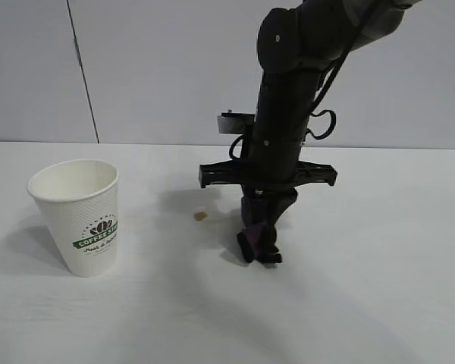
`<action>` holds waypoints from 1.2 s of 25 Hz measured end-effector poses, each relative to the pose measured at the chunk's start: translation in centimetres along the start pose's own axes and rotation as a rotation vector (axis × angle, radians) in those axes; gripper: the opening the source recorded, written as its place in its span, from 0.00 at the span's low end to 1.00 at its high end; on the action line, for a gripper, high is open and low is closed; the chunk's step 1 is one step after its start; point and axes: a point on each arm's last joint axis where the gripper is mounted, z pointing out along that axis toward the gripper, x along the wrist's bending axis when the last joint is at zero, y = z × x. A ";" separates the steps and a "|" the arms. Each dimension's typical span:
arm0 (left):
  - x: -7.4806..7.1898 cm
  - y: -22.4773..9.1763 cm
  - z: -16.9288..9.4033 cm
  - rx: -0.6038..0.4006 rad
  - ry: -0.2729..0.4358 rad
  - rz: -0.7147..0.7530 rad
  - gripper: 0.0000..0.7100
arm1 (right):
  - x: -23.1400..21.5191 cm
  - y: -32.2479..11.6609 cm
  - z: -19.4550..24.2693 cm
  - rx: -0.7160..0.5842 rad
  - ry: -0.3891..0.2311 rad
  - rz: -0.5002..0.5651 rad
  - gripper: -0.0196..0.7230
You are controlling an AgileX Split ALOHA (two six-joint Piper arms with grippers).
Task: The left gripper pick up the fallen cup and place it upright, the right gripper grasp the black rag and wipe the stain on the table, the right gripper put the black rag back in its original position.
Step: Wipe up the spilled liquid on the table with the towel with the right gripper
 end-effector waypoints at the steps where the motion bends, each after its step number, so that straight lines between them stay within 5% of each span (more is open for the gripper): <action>1: 0.0 0.0 0.0 0.000 0.000 0.000 0.85 | 0.0 0.0 0.0 -0.001 -0.004 0.004 0.14; 14: 0.0 0.0 0.0 0.000 0.000 0.000 0.85 | 6.7 0.1 0.4 -0.173 0.182 0.005 0.14; 30: 0.0 0.0 0.0 0.000 0.000 0.000 0.85 | 7.3 1.6 0.8 -0.368 0.177 -0.053 0.14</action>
